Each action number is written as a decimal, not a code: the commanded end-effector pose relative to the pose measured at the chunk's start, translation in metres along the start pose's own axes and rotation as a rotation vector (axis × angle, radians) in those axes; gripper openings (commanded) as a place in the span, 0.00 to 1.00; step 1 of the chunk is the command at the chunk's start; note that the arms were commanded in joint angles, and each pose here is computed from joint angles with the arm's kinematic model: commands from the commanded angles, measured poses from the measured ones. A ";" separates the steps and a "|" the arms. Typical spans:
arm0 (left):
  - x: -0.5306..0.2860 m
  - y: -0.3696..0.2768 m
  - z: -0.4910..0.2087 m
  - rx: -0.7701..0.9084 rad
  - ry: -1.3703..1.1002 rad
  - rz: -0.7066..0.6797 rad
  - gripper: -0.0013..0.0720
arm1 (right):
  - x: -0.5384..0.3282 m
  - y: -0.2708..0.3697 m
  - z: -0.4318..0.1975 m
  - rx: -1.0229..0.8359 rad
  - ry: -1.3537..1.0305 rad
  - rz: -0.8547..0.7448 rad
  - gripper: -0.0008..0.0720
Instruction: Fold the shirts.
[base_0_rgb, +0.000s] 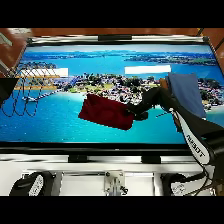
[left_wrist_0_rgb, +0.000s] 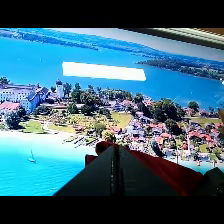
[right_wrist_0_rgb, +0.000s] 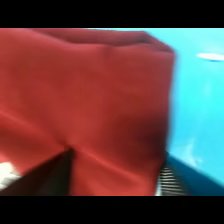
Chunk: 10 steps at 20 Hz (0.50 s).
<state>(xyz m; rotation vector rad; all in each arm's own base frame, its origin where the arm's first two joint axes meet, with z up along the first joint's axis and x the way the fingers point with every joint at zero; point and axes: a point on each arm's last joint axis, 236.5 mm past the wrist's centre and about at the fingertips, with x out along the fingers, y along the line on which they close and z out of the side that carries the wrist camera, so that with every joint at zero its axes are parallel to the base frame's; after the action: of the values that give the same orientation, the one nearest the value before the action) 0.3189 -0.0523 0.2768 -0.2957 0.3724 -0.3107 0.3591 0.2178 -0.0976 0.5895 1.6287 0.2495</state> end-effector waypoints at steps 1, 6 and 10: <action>0.000 0.000 0.001 0.001 -0.003 0.002 0.06 | 0.008 0.028 0.011 -0.041 -0.042 0.095 0.13; 0.000 0.000 0.000 0.002 -0.002 0.001 0.06 | -0.100 0.078 0.055 -0.229 -0.195 0.196 0.11; 0.000 0.000 0.000 0.001 -0.001 0.001 0.06 | -0.252 0.101 0.111 -0.195 -0.551 0.300 0.11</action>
<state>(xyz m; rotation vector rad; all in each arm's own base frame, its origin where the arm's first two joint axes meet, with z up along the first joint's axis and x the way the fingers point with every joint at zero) 0.3192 -0.0520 0.2772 -0.2958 0.3704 -0.3096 0.4690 0.1961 0.0675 0.6266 1.1841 0.4558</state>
